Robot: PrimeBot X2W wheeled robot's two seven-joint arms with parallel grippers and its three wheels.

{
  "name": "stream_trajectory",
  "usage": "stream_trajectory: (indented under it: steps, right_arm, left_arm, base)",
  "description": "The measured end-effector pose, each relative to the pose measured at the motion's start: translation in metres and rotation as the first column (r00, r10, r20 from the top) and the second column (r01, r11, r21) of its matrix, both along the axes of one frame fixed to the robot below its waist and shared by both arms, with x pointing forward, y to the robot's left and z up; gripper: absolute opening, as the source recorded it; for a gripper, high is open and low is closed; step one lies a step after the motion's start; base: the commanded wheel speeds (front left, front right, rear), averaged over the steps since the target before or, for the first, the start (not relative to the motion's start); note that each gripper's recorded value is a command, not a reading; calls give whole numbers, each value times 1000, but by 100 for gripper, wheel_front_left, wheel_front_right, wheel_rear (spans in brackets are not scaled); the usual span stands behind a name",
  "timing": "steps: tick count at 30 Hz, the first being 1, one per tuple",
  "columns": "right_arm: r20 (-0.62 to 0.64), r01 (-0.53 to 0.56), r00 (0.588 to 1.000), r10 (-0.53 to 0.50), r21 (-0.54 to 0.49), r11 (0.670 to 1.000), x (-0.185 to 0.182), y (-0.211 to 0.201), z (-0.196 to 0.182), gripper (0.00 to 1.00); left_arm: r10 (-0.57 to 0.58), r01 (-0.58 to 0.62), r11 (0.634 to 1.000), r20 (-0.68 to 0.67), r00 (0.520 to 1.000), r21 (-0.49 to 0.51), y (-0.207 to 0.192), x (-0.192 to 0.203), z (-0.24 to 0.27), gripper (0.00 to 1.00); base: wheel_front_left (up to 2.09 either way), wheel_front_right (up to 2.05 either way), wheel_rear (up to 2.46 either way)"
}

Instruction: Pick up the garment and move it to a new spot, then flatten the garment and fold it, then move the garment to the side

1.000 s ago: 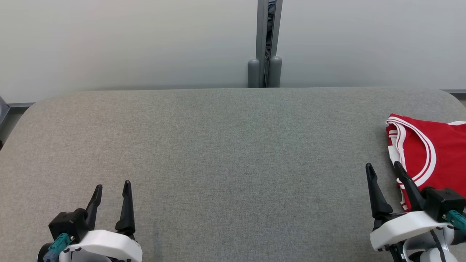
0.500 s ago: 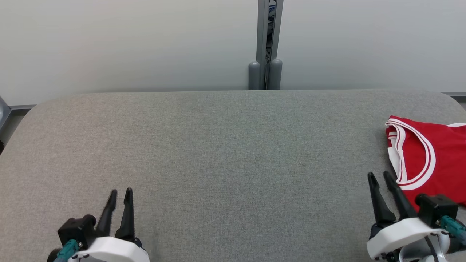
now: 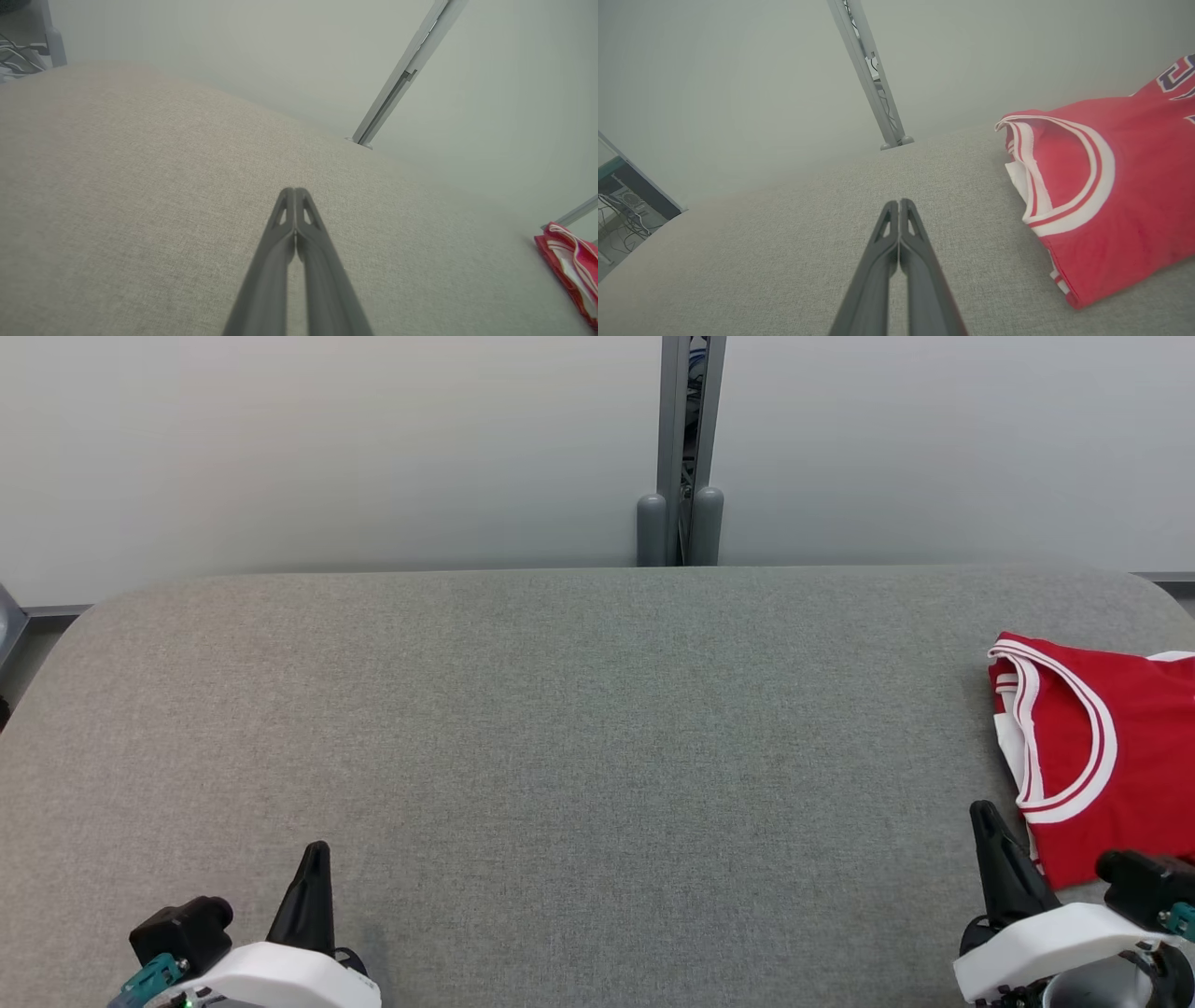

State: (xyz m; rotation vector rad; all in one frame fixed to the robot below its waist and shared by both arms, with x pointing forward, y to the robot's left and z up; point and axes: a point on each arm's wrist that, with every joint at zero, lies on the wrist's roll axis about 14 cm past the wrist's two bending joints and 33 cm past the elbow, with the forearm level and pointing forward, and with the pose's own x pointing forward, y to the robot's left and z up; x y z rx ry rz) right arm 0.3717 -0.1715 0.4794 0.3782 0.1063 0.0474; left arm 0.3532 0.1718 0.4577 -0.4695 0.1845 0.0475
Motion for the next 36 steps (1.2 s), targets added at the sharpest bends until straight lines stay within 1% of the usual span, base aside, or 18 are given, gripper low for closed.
stream_trajectory:
  steps: [5, 10, 11, 16, 26, 36]
  right_arm:
    - [-6, 21, 1000, -21, 85, 996, 1, -4, 1, 0]
    - [-12, 38, 999, -36, 165, 986, 4, -7, 2, 0]
    - [-12, 38, 999, -36, 165, 986, 4, -7, 2, 0]
    - [-24, 53, 999, -49, 238, 970, 4, -9, 2, 0]
    - [-33, 77, 997, -70, 370, 926, 8, -14, 5, 0]
    - [-43, 94, 996, -84, 484, 870, 10, -18, 6, 0]
  left_arm:
    - [15, -15, 997, -11, 1000, -76, 1, 4, 0, 0]
    - [27, -30, 988, -21, 999, -150, 2, 6, 1, 0]
    - [27, -30, 988, -21, 999, -150, 2, 6, 1, 0]
    - [38, -42, 975, -25, 999, -218, 3, 10, 2, 0]
    - [56, -63, 938, -31, 998, -341, 5, 15, 5, 0]
    - [68, -71, 889, -23, 997, -452, 6, 21, 11, 0]
  base:
    - [0, 0, 0]
    - [0, 0, 0]
    - [0, 0, 0]
    - [0, 0, 0]
    - [0, 0, 0]
    - [0, 0, 0]
